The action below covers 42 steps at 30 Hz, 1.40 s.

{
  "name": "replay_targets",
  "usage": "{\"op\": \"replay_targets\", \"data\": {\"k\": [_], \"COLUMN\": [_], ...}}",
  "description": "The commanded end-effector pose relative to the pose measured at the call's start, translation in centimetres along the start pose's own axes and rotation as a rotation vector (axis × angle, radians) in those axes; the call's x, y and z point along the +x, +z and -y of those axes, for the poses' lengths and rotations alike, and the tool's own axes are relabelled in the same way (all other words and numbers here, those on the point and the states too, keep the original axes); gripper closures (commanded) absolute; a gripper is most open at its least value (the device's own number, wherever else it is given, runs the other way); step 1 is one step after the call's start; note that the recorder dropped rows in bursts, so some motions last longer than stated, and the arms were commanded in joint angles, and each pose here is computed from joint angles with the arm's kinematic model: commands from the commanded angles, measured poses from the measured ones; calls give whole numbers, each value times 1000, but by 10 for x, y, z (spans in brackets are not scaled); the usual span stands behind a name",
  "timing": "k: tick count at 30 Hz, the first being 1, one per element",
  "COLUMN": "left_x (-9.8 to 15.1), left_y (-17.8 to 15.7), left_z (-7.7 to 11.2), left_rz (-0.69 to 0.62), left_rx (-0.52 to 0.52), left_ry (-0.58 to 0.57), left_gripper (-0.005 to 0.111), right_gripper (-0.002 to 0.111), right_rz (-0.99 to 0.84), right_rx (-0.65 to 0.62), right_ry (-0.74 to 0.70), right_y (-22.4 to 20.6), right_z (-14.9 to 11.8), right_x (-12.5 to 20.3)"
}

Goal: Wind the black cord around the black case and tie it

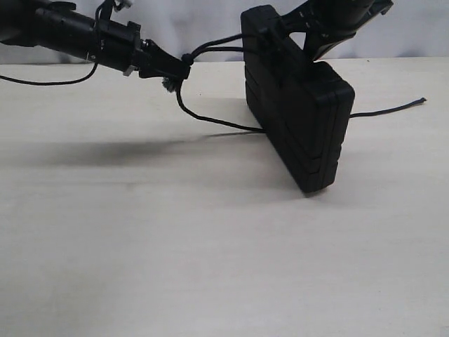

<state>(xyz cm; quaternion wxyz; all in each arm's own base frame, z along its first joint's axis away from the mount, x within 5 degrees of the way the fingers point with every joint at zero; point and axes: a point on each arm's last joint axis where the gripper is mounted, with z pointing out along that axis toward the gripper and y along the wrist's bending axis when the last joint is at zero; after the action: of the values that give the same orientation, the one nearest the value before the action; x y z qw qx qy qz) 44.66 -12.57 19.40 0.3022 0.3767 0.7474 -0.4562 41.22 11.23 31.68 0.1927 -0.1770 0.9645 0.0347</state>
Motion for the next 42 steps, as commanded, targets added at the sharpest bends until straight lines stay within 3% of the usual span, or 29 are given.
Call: {"op": "replay_targets", "data": {"k": [1,5,15,23,33,42], "left_x": [-1,-1,8,19,14,-13], "left_y": [6,15,43,54,91,81], "left_z": [8,14,31,30,41,51], "left_rz": [-29,-61,-234,-388,-417,-340], "left_rx": [21,36,61,-26,-154,-285], "left_ry": [-10,-38,23,118,256,321], "left_gripper": [107,107,107,107,107,107], "right_gripper": [104,104,104,104,104,104], "right_rz": [-5,-5,-5,-5,-5,-5], "right_rx": [0,0,0,0,0,0], "right_ry": [-6,-6,-6,-6,-6,-6], "right_y": [-1,-1,-1,-1,-1,-1], "right_z": [0,0,0,0,0,0], "right_x": [1,1,1,1,1,1]}}
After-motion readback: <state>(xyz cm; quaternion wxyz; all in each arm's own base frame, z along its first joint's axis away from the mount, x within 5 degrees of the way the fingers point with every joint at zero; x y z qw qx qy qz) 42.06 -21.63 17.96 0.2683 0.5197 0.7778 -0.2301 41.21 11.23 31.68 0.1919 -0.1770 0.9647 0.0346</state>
